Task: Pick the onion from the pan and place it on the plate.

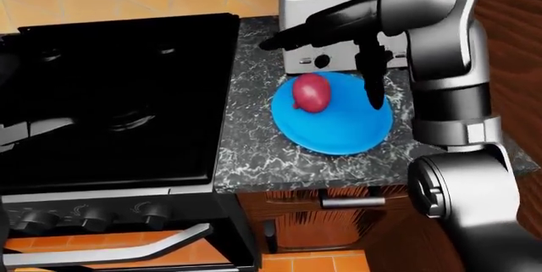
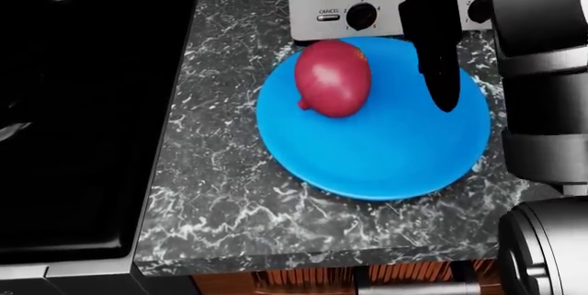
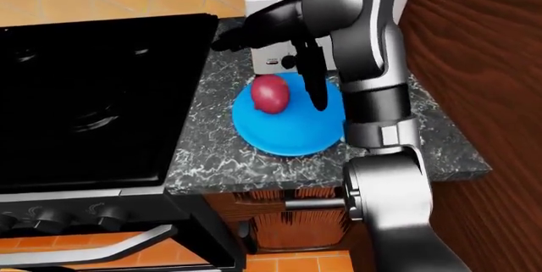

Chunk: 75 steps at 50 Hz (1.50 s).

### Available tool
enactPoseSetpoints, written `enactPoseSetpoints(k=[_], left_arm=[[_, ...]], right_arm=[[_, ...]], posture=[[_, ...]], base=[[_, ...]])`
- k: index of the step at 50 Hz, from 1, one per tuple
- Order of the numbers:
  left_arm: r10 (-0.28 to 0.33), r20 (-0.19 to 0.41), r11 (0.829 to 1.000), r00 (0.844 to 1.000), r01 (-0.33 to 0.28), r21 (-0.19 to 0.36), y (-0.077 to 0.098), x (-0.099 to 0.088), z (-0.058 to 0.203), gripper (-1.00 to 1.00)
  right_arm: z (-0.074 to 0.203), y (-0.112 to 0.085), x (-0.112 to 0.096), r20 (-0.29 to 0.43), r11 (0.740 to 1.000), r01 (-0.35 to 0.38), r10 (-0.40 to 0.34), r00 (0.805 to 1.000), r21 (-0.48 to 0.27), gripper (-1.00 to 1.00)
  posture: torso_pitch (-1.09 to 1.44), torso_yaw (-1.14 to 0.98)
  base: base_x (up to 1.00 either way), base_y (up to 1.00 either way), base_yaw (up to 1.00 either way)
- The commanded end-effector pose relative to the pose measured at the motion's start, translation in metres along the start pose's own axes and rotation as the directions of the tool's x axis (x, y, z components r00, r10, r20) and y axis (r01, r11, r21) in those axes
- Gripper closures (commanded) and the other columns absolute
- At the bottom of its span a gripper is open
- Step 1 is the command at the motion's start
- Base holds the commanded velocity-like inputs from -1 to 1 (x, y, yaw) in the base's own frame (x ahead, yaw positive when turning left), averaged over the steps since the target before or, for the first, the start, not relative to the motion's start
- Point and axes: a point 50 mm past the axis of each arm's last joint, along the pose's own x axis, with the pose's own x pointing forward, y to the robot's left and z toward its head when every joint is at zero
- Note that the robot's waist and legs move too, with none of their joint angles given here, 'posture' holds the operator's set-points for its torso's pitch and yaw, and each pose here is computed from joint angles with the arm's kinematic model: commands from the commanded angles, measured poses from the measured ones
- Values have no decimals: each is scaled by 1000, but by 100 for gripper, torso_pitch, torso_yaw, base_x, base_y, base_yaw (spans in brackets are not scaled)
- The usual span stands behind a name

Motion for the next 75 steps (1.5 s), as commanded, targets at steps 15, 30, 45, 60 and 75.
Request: enactPoseSetpoints(k=[15, 30, 45, 60, 75], left_arm=[[-15, 76, 1000, 997, 14, 12, -4, 2, 15, -100], [-15, 77, 1000, 997, 14, 15, -3, 1, 15, -100], [-17, 78, 1000, 997, 16, 15, -3, 1, 16, -100], [-18, 78, 1000, 997, 17, 15, -4, 1, 16, -100], [-19, 79, 1000, 997, 18, 14, -5, 1, 16, -100]], right_arm=[[39, 9, -37, 78, 996, 79, -76, 994, -40, -100], [44, 23, -56, 67, 995, 91, -89, 994, -35, -100], [40, 28, -88, 16, 986, 169, -169, 986, 10, -100], [25, 24, -110, -55, 966, 256, -253, 966, 48, -100], [9, 28, -132, -139, 944, 321, -309, 941, 77, -100]], posture=[[0, 0], [0, 0], [0, 0], [0, 0], [0, 0]], base=[[0, 0, 0], [0, 0, 0], [0, 0, 0], [0, 0, 0], [0, 0, 0]])
